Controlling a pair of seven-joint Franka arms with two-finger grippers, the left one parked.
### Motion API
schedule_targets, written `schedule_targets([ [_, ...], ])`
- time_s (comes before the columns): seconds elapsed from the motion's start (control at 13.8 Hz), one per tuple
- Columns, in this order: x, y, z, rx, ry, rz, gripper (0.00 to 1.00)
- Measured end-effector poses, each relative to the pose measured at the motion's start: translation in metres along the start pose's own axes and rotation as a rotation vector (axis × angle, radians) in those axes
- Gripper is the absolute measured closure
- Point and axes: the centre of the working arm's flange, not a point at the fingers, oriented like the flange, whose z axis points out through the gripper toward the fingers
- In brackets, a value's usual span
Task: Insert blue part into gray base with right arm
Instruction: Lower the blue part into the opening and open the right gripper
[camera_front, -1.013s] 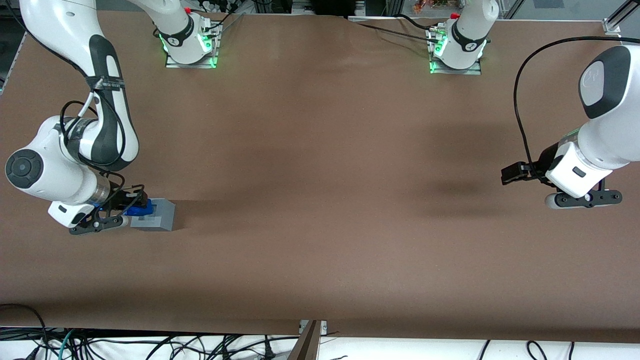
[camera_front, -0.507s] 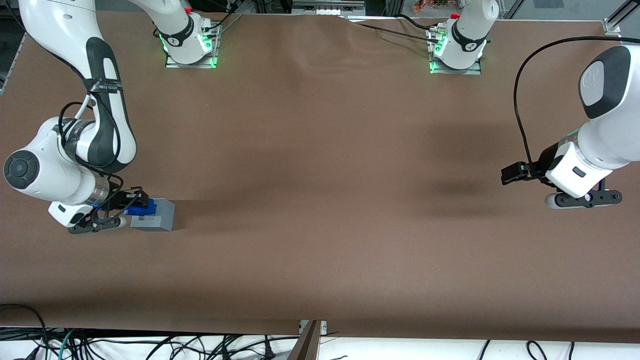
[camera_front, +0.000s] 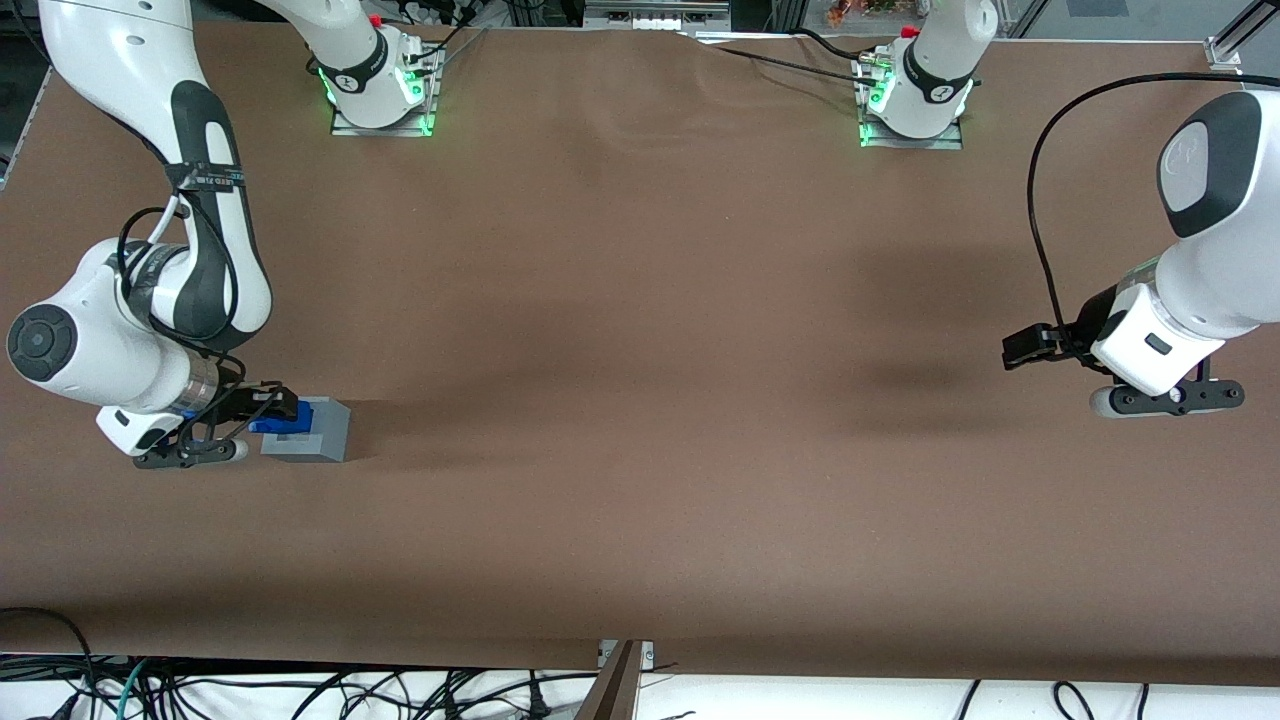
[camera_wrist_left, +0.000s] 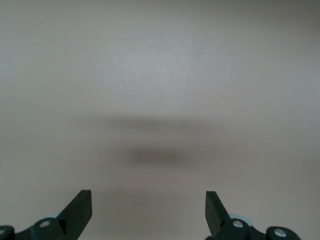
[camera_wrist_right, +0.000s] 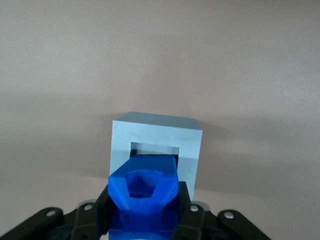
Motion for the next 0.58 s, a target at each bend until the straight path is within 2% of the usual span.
schedule_targets([
  [0.36,0.0016,0.0001,0.0002,-0.001,0.002,0.019,0.49],
  [0.58,0.0037,0.0001,0.0009,-0.004,0.018,0.023,0.49],
])
